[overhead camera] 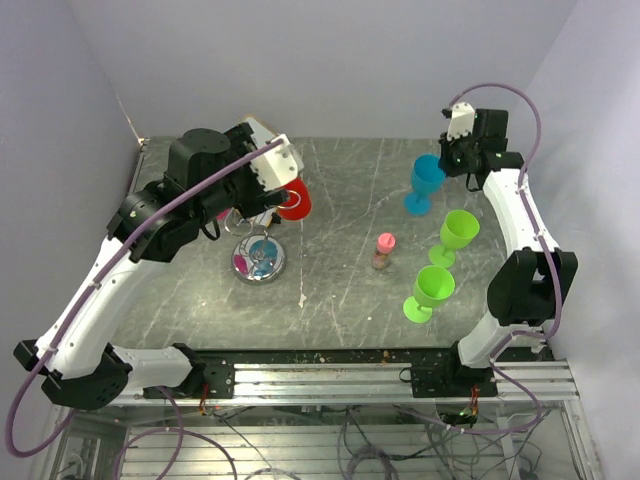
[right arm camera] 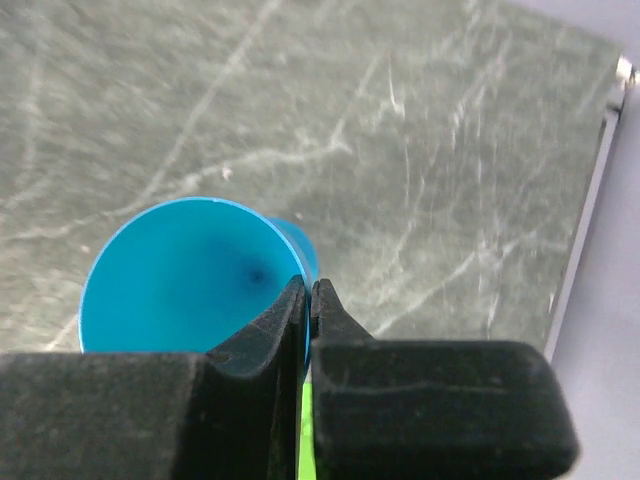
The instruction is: Place the wine glass upside down on the wine glass rack
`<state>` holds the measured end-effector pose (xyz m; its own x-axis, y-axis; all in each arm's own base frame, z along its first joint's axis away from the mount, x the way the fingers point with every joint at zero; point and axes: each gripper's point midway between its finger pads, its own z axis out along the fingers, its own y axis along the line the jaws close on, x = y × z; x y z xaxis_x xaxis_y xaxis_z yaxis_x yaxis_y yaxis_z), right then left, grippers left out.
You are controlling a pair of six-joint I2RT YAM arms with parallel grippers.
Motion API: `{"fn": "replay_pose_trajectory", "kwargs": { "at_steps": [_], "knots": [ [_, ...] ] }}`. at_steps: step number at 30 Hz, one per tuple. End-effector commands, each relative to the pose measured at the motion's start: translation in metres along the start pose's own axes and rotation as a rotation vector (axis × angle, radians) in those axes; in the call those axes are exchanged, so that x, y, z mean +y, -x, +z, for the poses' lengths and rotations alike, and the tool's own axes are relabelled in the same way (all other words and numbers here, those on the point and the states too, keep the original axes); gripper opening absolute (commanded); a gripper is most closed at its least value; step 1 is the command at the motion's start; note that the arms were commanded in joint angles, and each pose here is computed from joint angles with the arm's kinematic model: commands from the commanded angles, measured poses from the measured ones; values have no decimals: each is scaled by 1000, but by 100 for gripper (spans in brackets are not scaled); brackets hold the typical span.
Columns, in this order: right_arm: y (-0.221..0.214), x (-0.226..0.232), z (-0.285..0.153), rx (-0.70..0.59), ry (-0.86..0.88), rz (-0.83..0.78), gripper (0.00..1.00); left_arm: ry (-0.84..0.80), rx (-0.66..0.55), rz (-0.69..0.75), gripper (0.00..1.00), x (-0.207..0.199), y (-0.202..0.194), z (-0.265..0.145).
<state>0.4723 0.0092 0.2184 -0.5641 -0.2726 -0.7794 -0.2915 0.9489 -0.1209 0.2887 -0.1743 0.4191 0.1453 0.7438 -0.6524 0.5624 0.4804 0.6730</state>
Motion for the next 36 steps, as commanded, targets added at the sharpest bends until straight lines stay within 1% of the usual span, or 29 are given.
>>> {"fn": "replay_pose_trajectory", "kwargs": {
  "at_steps": [1,6,10,13,17,21,26,31,36],
  "knots": [
    [60,18,-21,-177,126,-41,0,110,-44,-124,99,26,1,-14],
    [119,45,-48,-341,257,-45,0,157,-106,-297,98,43,0,-18],
    [155,69,-69,-445,337,-34,0,220,-157,-435,98,64,0,-26],
    [174,96,-84,-502,381,-57,0,262,-176,-485,98,78,1,-32],
    [191,129,-110,-564,401,-112,0,297,-167,-527,98,87,-2,-40],
    [198,154,-139,-623,395,-160,0,278,-180,-554,98,84,-1,-43],
    [195,155,-175,-678,371,-174,0,206,-168,-569,98,74,2,-34],
    [180,150,-187,-678,329,-205,0,168,-150,-588,98,69,3,-21],
    [169,155,-190,-665,356,-213,0,163,-120,-586,99,64,-6,-14]
  ]
}}
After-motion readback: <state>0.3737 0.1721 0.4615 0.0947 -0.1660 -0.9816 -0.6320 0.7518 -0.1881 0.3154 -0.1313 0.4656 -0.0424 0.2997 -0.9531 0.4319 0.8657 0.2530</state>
